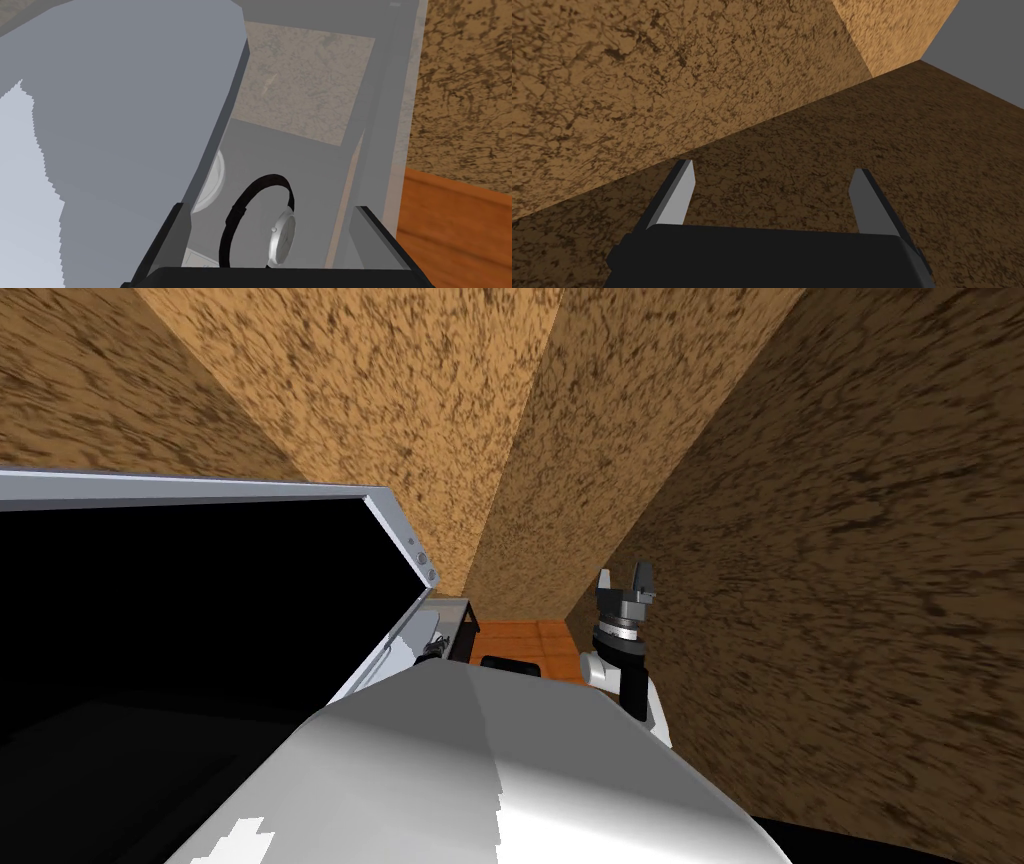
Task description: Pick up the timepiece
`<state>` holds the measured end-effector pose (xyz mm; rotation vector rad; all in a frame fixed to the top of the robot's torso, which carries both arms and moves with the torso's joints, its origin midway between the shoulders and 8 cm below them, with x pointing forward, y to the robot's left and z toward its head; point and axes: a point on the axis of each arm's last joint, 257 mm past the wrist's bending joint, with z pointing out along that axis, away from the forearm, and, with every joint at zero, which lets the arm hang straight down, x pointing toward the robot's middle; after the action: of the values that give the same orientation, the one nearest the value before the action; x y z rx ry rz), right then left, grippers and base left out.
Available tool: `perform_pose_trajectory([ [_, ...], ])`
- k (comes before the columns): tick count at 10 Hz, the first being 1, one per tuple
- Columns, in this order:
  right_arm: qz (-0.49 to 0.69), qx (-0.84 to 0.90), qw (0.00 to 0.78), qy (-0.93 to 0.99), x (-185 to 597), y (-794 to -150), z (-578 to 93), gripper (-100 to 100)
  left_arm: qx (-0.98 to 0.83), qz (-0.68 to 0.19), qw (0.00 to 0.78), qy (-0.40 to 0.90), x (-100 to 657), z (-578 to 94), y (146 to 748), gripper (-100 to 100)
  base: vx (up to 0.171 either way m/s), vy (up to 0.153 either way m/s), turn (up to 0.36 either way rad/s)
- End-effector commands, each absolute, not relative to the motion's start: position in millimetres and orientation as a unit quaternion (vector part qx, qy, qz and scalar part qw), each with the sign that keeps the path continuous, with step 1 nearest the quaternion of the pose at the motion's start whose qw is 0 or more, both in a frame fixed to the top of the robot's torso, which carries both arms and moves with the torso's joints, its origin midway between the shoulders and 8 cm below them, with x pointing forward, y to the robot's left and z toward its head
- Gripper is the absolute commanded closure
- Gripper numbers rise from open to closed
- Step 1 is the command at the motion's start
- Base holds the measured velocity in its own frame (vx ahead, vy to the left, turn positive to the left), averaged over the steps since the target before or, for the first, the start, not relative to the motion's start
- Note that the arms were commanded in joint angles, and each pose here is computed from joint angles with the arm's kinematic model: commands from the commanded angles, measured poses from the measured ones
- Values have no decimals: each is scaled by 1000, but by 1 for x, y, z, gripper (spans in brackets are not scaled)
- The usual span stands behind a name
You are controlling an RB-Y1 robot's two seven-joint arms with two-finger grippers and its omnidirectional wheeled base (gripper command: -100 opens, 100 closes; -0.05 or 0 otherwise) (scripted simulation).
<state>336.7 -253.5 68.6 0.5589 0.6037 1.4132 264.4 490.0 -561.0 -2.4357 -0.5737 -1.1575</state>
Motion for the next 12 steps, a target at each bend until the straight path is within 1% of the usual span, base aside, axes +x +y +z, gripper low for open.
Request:
perform_pose_trajectory([
  [1,630,249,684,269,337,-253,69,0,-858,-406,211,-233,239,-561,513,-100,-34,-2,-390],
  [2,630,249,684,269,337,-253,69,0,-858,-406,211,-233,239,-561,513,-100,-33,-10,-295],
  [4,630,249,684,269,337,-254,69,0,-859,-406,210,-232,240,-560,513,-100,-6,-10,-23],
  [5,630,249,684,269,337,-254,69,0,-858,-406,210,-232,239,-560,513,100,0,0,0],
  [9,630,249,684,269,337,-254,69,0,-858,-407,210,-232,241,-559,513,100,0,0,0],
  [10,630,249,684,269,337,-254,69,0,-858,-407,210,-232,241,-559,513,0,0,0,0],
  [11,630,249,684,269,337,-254,69,0,-865,-410,197,-213,258,-562,497,100,17,23,275],
  [12,630,249,684,269,337,-254,69,0,-870,-414,184,-192,276,-563,481,100,46,19,431],
])
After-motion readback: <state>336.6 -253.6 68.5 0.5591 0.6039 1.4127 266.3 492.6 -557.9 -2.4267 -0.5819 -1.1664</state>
